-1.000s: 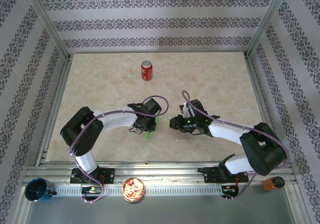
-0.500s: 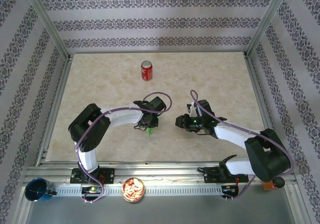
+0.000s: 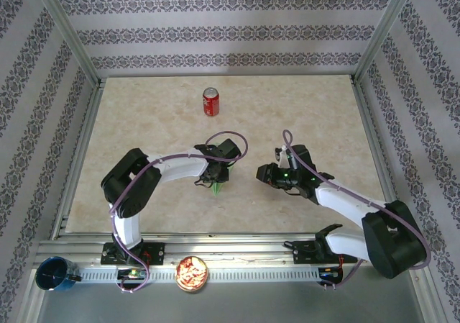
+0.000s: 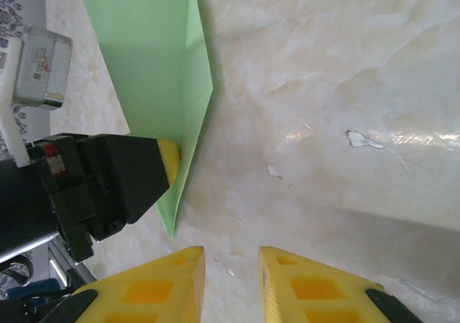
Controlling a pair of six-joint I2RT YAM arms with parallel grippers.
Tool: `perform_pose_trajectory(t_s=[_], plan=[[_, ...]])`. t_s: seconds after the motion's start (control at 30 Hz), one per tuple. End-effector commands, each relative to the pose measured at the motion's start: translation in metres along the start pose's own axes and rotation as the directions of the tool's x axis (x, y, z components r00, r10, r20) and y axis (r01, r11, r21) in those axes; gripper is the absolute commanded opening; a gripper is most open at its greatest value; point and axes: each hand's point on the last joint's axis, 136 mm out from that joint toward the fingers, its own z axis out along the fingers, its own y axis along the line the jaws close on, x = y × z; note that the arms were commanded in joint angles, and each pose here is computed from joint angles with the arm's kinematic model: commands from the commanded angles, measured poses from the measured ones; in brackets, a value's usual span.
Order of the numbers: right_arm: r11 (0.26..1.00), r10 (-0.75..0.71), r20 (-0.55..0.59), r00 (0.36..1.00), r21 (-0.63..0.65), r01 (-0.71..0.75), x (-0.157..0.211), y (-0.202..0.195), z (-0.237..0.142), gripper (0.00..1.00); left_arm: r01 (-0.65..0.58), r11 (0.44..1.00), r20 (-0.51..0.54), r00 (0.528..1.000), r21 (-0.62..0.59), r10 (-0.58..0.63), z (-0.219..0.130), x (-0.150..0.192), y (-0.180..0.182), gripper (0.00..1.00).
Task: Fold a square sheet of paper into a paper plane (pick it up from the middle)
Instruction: Turn over a paper plane at the center of the table.
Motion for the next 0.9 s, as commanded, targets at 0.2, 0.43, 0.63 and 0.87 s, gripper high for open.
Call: perform_pose_trajectory(t_s=[0.2, 0.43, 0.63, 0.87], plan=[[1.000, 0.016, 0.070, 0.997, 0.008, -0.017, -0.008, -0.004, -0.013, 0.27, -0.023, 0.995, -0.037, 0.999, -0.095, 0.019, 0.002, 0.007, 0.013, 0.35], [1.000, 0.014, 0.077, 0.997, -0.001, -0.014, -0.009, -0.001, -0.017, 0.27, -0.017, 0.998, -0.020, 1.000, -0.066, 0.015, -0.008, 0.003, 0.009, 0.37], [1.000, -0.015, 0.081, 0.997, 0.005, 0.014, -0.012, 0.000, -0.022, 0.27, 0.008, 1.000, 0.035, 0.999, -0.007, -0.008, -0.034, -0.011, 0.002, 0.40], [0.995, -0.005, 0.128, 0.992, 0.099, -0.008, -0.033, -0.023, -0.046, 0.27, 0.032, 0.997, 0.109, 0.993, 0.072, -0.040, -0.073, -0.026, 0.001, 0.47]])
